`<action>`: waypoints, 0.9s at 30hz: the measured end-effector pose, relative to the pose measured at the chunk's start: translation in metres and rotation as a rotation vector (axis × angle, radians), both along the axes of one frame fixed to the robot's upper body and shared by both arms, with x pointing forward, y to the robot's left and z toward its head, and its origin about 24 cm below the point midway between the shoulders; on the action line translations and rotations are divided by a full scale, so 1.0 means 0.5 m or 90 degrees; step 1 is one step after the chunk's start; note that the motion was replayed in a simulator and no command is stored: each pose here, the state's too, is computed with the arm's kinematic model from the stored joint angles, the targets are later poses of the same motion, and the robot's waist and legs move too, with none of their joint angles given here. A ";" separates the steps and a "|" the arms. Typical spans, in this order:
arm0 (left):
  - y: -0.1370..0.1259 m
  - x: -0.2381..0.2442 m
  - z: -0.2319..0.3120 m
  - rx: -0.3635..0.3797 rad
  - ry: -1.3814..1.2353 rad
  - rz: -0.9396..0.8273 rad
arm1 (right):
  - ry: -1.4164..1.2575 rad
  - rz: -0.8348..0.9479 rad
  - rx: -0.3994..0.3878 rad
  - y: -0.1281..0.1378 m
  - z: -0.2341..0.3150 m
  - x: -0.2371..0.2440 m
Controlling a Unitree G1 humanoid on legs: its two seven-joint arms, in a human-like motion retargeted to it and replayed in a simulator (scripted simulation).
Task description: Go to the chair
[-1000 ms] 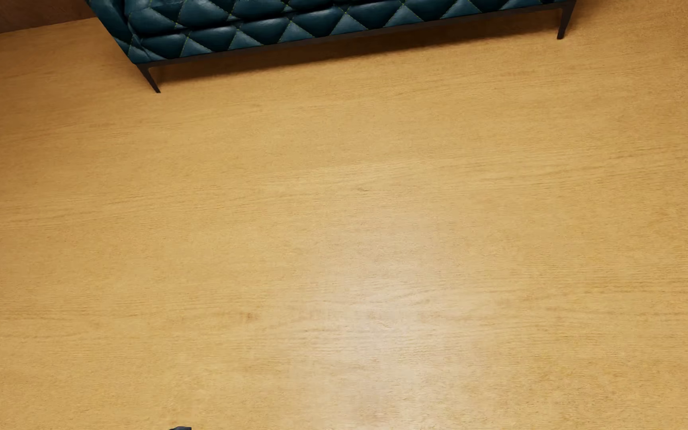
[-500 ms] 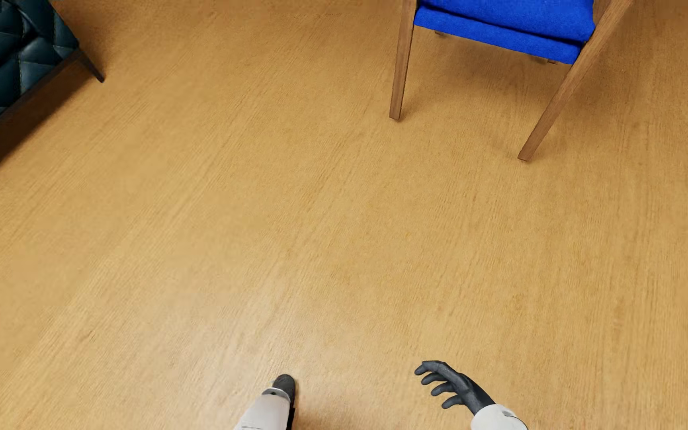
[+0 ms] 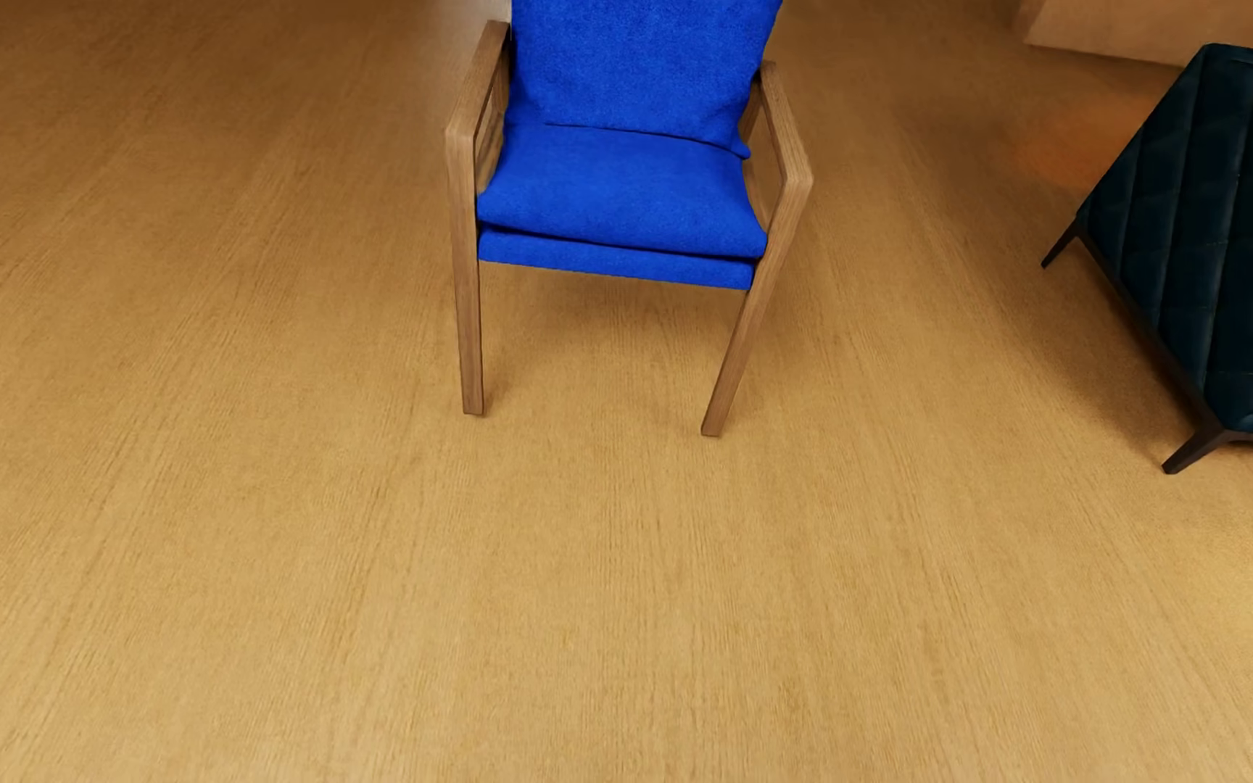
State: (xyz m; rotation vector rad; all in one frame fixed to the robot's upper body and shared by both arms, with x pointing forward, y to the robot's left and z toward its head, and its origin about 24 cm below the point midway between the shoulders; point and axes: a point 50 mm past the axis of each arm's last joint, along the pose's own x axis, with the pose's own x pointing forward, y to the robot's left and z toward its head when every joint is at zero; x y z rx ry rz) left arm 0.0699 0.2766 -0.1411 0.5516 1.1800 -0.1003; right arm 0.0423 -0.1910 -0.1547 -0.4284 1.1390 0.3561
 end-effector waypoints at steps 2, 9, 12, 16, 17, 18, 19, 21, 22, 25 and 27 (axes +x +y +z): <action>-0.011 -0.027 -0.008 -0.008 0.024 -0.008 | 0.027 0.035 -0.009 -0.004 -0.004 -0.022; -0.062 -0.075 -0.021 -0.051 0.056 -0.042 | 0.032 -0.028 -0.066 -0.080 0.008 -0.038; -0.064 -0.082 -0.021 -0.050 0.068 -0.070 | 0.009 -0.028 -0.061 -0.078 0.012 -0.017; -0.024 -0.080 -0.013 -0.019 0.066 -0.034 | 0.017 -0.019 -0.032 -0.044 0.008 -0.032; -0.013 -0.078 -0.010 -0.012 0.059 -0.014 | 0.025 -0.012 -0.025 -0.035 0.005 -0.040; -0.006 -0.073 -0.008 -0.008 0.049 0.006 | 0.036 -0.003 -0.020 -0.027 0.002 -0.049; -0.003 -0.067 -0.007 -0.008 0.039 0.026 | 0.049 0.008 -0.021 -0.023 -0.001 -0.059; -0.012 -0.054 -0.008 -0.019 0.019 0.043 | 0.073 0.033 -0.034 -0.030 -0.007 -0.068; -0.022 -0.042 -0.008 -0.028 0.007 0.034 | 0.074 0.043 -0.043 -0.038 -0.007 -0.065; -0.061 0.023 0.006 -0.062 -0.063 -0.018 | 0.034 0.052 -0.079 -0.083 0.008 -0.016; -0.078 0.055 0.017 -0.080 -0.104 -0.027 | -0.005 0.039 -0.113 -0.123 0.023 0.033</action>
